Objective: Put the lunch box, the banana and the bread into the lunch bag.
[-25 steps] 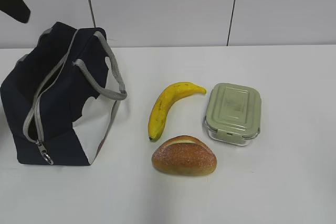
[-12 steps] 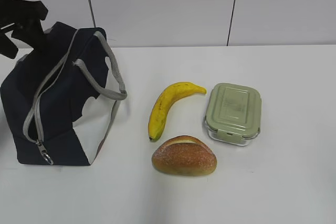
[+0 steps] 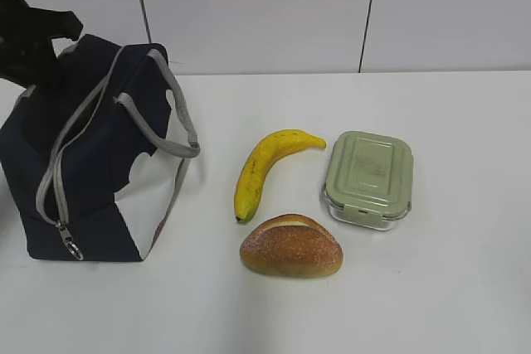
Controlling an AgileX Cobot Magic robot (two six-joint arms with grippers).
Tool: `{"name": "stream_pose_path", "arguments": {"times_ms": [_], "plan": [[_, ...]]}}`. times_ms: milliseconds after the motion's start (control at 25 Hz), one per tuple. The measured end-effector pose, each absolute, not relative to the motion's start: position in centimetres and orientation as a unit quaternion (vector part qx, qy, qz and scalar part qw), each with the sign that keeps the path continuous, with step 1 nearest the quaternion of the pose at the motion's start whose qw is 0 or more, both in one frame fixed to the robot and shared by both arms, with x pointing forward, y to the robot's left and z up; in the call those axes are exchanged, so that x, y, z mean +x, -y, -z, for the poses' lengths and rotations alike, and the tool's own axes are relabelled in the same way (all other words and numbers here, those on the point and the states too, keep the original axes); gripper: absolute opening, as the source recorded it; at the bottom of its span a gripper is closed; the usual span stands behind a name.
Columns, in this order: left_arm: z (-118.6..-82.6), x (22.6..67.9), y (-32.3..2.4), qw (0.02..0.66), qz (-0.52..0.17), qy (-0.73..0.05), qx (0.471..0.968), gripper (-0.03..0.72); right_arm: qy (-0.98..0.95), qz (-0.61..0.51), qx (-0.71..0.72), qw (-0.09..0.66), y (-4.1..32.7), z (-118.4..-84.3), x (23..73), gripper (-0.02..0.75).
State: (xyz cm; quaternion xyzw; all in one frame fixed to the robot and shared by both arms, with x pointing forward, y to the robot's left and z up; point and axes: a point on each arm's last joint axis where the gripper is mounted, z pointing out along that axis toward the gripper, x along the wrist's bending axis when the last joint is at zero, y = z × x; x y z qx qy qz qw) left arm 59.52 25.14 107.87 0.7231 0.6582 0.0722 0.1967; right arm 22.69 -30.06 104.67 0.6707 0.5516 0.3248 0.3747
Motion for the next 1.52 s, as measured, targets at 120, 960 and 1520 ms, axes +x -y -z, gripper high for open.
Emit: {"name": "stream_pose_path", "arguments": {"times_ms": [120,960,1520], "plan": [[-107.89,59.54,-25.06,0.201,-0.069,-0.659,0.721,0.027,-0.552,-0.325,0.671,0.375,30.06,-104.67,22.69,0.544],[-107.98,59.36,-24.41,0.222,-0.035,-0.666,0.711,0.000,-0.552,-0.325,0.671,0.375,30.06,-104.67,22.69,0.543],[-107.99,59.38,-24.41,0.223,-0.036,-0.665,0.712,0.000,-0.555,-0.362,0.663,0.350,29.29,-105.03,22.66,0.544]]}}
